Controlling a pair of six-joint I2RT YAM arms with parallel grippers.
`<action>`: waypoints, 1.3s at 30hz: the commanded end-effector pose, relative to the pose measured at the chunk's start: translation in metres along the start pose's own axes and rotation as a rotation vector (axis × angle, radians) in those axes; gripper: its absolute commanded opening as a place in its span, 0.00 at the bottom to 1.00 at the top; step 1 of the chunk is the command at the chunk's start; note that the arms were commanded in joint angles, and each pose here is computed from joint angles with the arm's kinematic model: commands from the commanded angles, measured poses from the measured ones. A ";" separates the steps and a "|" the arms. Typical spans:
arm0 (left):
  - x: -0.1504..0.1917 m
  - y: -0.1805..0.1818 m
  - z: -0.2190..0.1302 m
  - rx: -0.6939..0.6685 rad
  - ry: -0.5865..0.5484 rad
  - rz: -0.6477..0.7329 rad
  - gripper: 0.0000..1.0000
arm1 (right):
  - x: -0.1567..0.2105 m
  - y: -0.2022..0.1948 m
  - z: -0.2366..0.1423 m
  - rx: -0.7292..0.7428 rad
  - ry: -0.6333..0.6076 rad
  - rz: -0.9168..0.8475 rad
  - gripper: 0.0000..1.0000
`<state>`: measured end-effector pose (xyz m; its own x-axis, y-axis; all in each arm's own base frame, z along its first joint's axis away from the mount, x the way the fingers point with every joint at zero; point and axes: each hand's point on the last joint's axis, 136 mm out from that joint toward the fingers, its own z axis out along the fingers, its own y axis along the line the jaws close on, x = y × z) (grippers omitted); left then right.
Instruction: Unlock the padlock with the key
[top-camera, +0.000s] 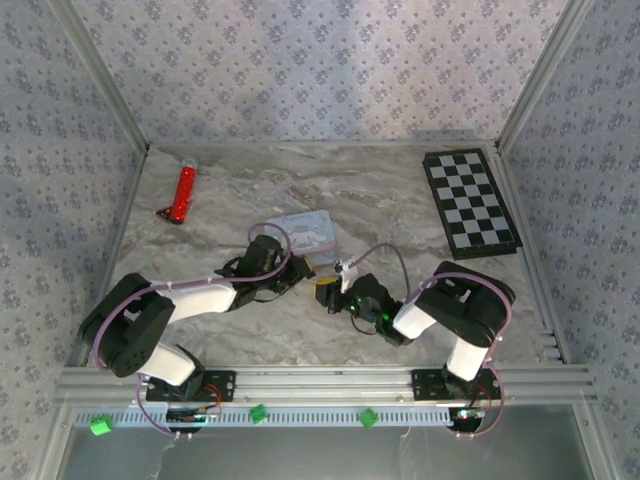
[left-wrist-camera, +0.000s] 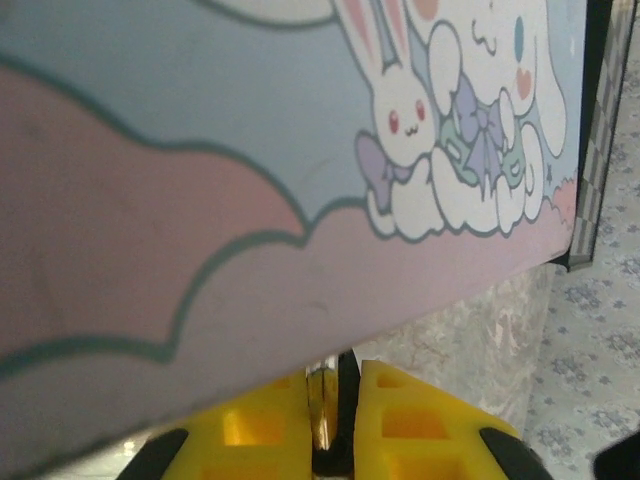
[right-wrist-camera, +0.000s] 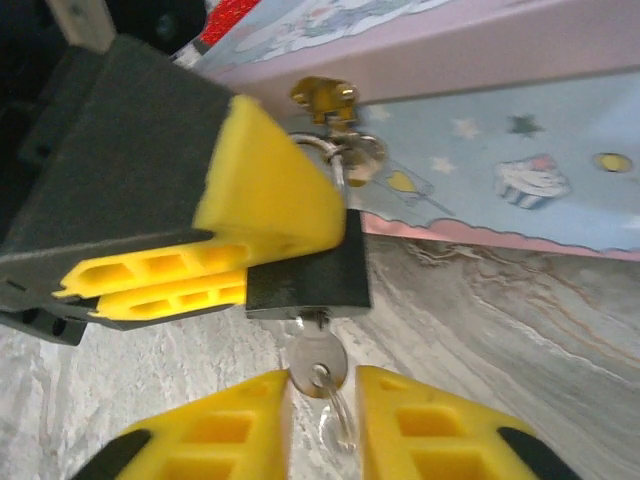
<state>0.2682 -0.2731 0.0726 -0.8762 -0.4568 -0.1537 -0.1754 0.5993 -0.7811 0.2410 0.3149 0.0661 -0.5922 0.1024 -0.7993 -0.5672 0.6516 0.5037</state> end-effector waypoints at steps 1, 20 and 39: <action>-0.012 -0.005 -0.003 -0.020 -0.039 0.035 0.04 | 0.000 -0.007 -0.007 0.033 0.031 -0.016 0.29; -0.021 0.019 -0.025 -0.373 -0.082 0.258 0.04 | -0.012 -0.014 -0.016 0.212 -0.003 -0.547 0.42; -0.011 0.034 -0.001 -0.621 -0.053 0.459 0.15 | -0.034 -0.017 -0.036 0.216 -0.065 -0.392 0.41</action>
<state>0.2721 -0.2509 0.0491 -0.9005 -0.1447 -0.4100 -0.0577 0.9744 -0.2171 0.2483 0.2845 0.1015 -0.2737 -0.1689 -0.9469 -0.6409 0.7661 0.0486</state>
